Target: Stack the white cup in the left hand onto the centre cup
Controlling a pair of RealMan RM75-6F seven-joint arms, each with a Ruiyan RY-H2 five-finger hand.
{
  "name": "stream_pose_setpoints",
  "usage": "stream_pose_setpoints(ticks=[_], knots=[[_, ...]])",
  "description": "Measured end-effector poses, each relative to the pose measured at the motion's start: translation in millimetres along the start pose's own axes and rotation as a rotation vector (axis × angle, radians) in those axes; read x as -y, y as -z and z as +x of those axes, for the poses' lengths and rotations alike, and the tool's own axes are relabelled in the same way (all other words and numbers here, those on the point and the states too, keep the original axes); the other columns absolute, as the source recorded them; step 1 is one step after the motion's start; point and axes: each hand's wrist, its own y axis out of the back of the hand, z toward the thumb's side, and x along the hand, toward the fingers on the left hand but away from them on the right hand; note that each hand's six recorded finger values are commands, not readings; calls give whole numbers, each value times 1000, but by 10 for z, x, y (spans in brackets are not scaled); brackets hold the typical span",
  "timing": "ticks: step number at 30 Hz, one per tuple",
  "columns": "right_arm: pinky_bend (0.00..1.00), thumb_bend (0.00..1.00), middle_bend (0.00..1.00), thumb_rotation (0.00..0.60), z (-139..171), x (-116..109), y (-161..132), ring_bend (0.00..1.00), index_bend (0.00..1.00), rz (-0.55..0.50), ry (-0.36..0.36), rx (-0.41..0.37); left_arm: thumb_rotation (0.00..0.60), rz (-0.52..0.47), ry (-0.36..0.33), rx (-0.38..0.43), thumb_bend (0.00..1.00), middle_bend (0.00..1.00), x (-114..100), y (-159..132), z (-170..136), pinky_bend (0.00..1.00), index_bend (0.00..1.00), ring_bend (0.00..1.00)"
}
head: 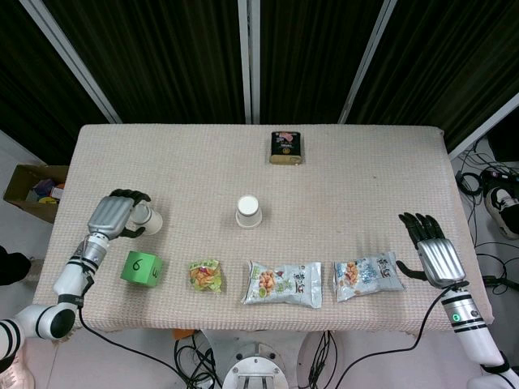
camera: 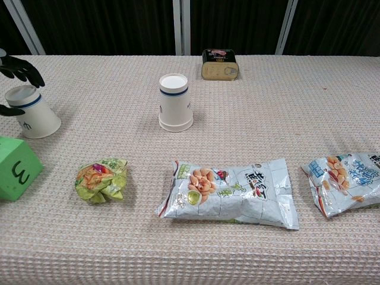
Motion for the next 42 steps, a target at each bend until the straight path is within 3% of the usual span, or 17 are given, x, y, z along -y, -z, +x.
stream_pose_setpoints(ticks=[10,18,24,28,32,38,42], knots=[[3,186,82,600,18,14,39,0,0,-7,1,10,600,-4,10,9,307,283,8,-27,18,169,297,215],[4,186,83,600,36,23,77,0,0,-20,6,21,600,10,-1,7,353,525,-6,-61,95,183,477,428],[11,186,87,600,62,43,119,0,0,-28,7,28,600,1,-36,40,352,555,-221,-203,113,186,486,456],[18,186,89,600,76,64,127,0,0,-33,4,29,600,-16,-79,112,351,549,-488,-494,129,187,486,456],[19,185,90,600,84,93,134,0,0,-36,-3,32,600,-32,-120,229,351,547,-774,-971,183,187,486,456],[19,186,90,600,109,88,160,0,0,-40,-1,36,600,-22,-117,362,350,545,-909,-1581,306,187,486,455],[19,186,90,600,129,73,189,0,0,-44,3,41,600,-8,-91,404,347,541,-895,-1876,395,187,486,455]])
